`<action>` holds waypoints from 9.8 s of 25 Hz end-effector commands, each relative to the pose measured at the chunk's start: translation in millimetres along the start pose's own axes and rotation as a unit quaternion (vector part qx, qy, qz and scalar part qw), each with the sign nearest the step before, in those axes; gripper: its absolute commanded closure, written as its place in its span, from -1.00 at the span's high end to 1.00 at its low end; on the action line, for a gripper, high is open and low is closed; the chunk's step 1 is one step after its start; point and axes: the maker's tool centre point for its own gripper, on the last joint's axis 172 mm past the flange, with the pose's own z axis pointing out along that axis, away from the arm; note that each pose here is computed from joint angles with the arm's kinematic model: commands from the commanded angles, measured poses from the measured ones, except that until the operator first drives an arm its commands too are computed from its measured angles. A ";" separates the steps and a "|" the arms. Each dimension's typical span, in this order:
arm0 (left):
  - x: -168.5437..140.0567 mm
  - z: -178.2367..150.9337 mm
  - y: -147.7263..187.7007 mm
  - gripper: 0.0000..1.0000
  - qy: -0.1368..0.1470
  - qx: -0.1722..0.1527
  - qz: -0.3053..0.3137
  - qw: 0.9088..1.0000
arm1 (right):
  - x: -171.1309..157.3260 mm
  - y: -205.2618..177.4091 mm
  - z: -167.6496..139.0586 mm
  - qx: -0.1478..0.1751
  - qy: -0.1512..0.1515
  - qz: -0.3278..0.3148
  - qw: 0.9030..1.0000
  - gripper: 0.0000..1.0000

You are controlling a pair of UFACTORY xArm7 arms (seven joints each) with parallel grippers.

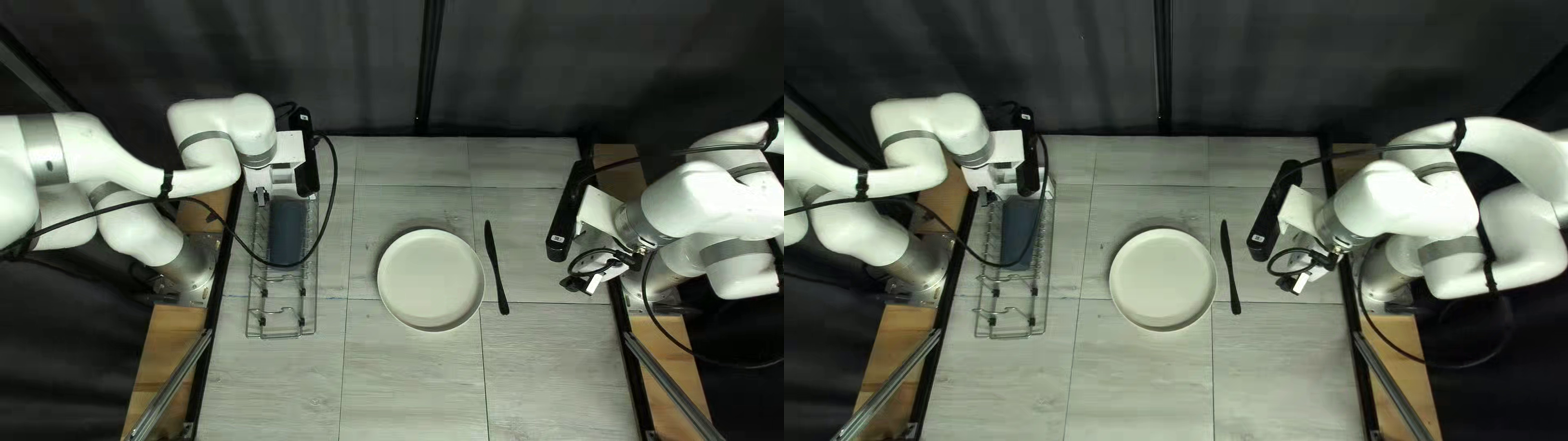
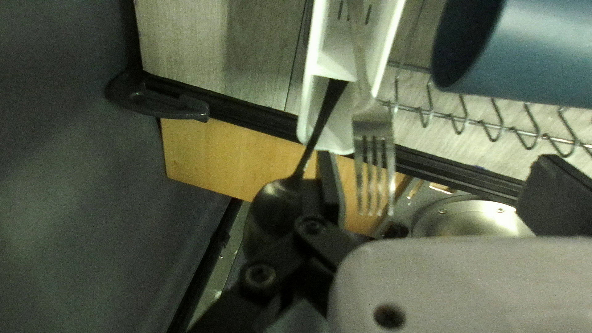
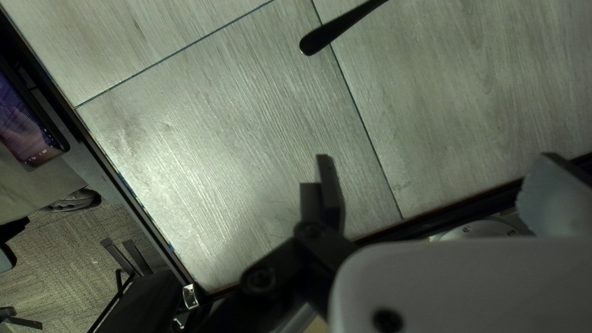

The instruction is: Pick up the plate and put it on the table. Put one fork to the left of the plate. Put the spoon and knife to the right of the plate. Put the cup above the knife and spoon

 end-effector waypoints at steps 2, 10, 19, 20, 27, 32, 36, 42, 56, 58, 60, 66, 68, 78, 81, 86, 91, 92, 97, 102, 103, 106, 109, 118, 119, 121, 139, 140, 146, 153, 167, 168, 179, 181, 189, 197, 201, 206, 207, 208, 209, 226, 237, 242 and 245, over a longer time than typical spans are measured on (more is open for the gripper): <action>-3.2 19.4 -10.0 1.00 -0.018 -0.003 -0.015 1.000 | 0.0 0.0 0.0 0.000 0.000 0.000 1.000 1.00; -1.6 24.4 -25.9 0.94 -0.029 -0.005 -0.027 0.999 | 0.0 0.0 0.0 0.000 0.000 0.000 1.000 1.00; -6.1 12.8 -26.0 -1.00 -0.039 -0.001 -0.035 0.999 | 0.0 0.0 0.0 0.000 0.000 0.000 1.000 1.00; -6.7 1.6 -25.3 -1.00 -0.038 0.003 -0.037 0.999 | 0.0 0.0 0.0 0.000 0.000 0.000 1.000 1.00; -12.3 -76.4 -21.1 -1.00 -0.026 0.028 -0.053 0.998 | 0.0 0.0 0.0 0.000 0.000 0.000 1.000 1.00; -5.2 -135.5 -11.5 -1.00 -0.006 0.041 -0.053 0.998 | 0.0 0.0 0.0 0.000 0.000 0.000 1.000 1.00; 11.5 -172.8 7.9 -1.00 0.007 0.041 -0.041 0.998 | 0.0 0.0 0.0 0.000 0.000 0.000 1.000 1.00; 54.6 -243.3 76.0 -1.00 -0.012 -0.019 0.015 1.000 | 0.0 0.0 0.0 0.000 0.000 0.000 1.000 1.00; 81.1 -227.5 106.8 -1.00 -0.046 -0.107 -0.025 0.993 | 0.0 0.0 0.0 0.000 0.000 0.000 1.000 1.00; 75.1 -213.7 129.2 -1.00 -0.068 -0.141 -0.050 0.986 | 0.0 0.0 0.0 0.000 0.000 0.000 1.000 1.00; 74.9 -205.9 152.6 -1.00 -0.080 -0.176 -0.064 0.979 | 0.0 0.0 0.0 0.000 0.000 0.000 1.000 1.00; 79.4 -203.3 170.6 -1.00 -0.095 -0.190 -0.062 0.975 | 0.0 0.0 0.0 0.000 0.000 0.000 1.000 1.00; 79.4 -203.3 170.6 -1.00 -0.095 -0.190 -0.062 0.975 | 0.0 0.0 0.0 0.000 0.000 0.000 1.000 1.00; 94.2 -165.5 195.3 -1.00 -0.138 -0.301 -0.029 0.943 | 0.0 0.0 0.0 0.000 0.000 0.000 1.000 1.00; 94.2 -165.5 195.3 -1.00 -0.138 -0.301 -0.029 0.943 | 0.0 0.0 0.0 0.000 0.000 0.000 1.000 1.00; 105.9 -149.7 195.2 -1.00 -0.128 -0.333 -0.061 0.932 | 0.0 0.0 0.0 0.000 0.000 0.000 1.000 1.00; 114.5 -129.6 209.1 -1.00 -0.111 -0.389 -0.113 0.908 | 0.0 0.0 0.0 0.000 0.000 0.000 1.000 1.00; 116.1 -127.1 216.6 -1.00 -0.111 -0.399 -0.118 0.902 | 0.0 0.0 0.0 0.000 0.000 0.000 1.000 1.00; 132.1 -120.1 242.8 -1.00 -0.123 -0.413 -0.120 0.894 | 0.0 0.0 0.0 0.000 0.000 0.000 1.000 1.00; 148.9 -118.6 251.8 -1.00 -0.130 -0.415 -0.112 0.894 | 0.0 0.0 0.0 0.000 0.000 0.000 1.000 1.00; 154.6 -120.6 252.9 -1.00 -0.128 -0.416 -0.110 0.894 | 0.0 0.0 0.0 0.000 0.000 0.000 1.000 1.00; 168.8 -123.1 251.6 -1.00 -0.118 -0.419 -0.110 0.894 | 0.0 0.0 0.0 0.000 0.000 0.000 1.000 1.00; 181.9 -120.8 241.7 -1.00 -0.099 -0.424 -0.117 0.892 | 0.0 0.0 0.0 0.000 0.000 0.000 1.000 1.00; 231.5 -113.8 231.4 -1.00 -0.087 -0.432 -0.127 0.889 | 0.0 0.0 0.0 0.000 0.000 0.000 1.000 1.00; 234.1 -112.9 231.9 -1.00 -0.088 -0.433 -0.126 0.888 | 0.0 0.0 0.0 0.000 0.000 0.000 1.000 1.00; 242.8 -108.2 234.3 -1.00 -0.093 -0.434 -0.125 0.888 | 0.0 0.0 0.0 0.000 0.000 0.000 1.000 1.00; 256.4 -100.6 193.4 1.00 -0.064 -0.432 -0.134 0.890 | 0.0 0.0 0.0 0.000 0.000 0.000 1.000 1.00; 251.3 -105.2 181.7 1.00 -0.051 -0.430 -0.145 0.890 | 0.0 0.0 0.0 0.000 0.000 0.000 1.000 1.00; 211.8 -132.2 159.9 1.00 -0.001 -0.410 -0.187 0.893 | 0.0 0.0 0.0 0.000 0.000 0.000 1.000 1.00; 130.7 -156.5 139.5 1.00 -0.006 -0.359 -0.252 0.899 | 0.0 0.0 0.0 0.000 0.000 0.000 1.000 1.00; 63.4 -137.7 41.9 1.00 0.041 -0.311 -0.309 0.898 | 0.0 0.0 0.0 0.000 0.000 0.000 1.000 1.00; 54.2 -134.3 31.7 1.00 0.046 -0.306 -0.318 0.896 | 0.0 0.0 0.0 0.000 0.000 0.000 1.000 1.00; -22.0 -90.5 -35.8 1.00 0.062 -0.292 -0.413 0.860 | 0.0 0.0 0.0 0.000 0.000 0.000 1.000 1.00; -32.6 -80.3 -40.4 1.00 0.066 -0.290 -0.430 0.853 | 0.0 0.0 0.0 0.000 0.000 0.000 1.000 1.00; -55.6 -49.7 -55.5 1.00 0.075 -0.279 -0.462 0.839 | 0.0 0.0 0.0 0.000 0.000 0.000 1.000 1.00; -68.7 -19.9 -79.5 1.00 0.072 -0.256 -0.480 0.836 | 0.0 0.0 0.0 0.000 0.000 0.000 1.000 1.00; -70.0 -3.6 -87.0 1.00 0.069 -0.254 -0.482 0.836 | 0.0 0.0 0.0 0.000 0.000 0.000 1.000 1.00; -64.2 14.7 -89.3 1.00 0.064 -0.255 -0.479 0.838 | 0.0 0.0 0.0 0.000 0.000 0.000 1.000 1.00; -62.0 22.2 -88.3 1.00 0.061 -0.256 -0.478 0.838 | 0.0 0.0 0.0 0.000 0.000 0.000 1.000 1.00; -60.4 26.8 -87.1 1.00 0.058 -0.257 -0.476 0.839 | 0.0 0.0 0.0 0.000 0.000 0.000 1.000 1.00; -59.6 29.4 -86.2 0.89 0.057 -0.258 -0.476 0.839 | 0.0 0.0 0.0 0.000 0.000 0.000 1.000 1.00; -60.6 -57.7 -74.6 -1.00 0.084 -0.257 -0.463 0.844 | 0.0 0.0 0.0 0.000 0.000 0.000 1.000 1.00; -23.6 -155.1 -45.5 -1.00 0.119 -0.271 -0.422 0.857 | 0.0 0.0 0.0 0.000 0.000 0.000 1.000 1.00; 43.3 -181.7 -3.8 -1.00 0.132 -0.298 -0.355 0.877 | 0.0 0.0 0.0 0.000 0.000 0.000 1.000 1.00; 81.2 -187.8 21.5 -1.00 0.138 -0.306 -0.315 0.888 | 0.0 0.0 0.0 0.000 0.000 0.000 1.000 1.00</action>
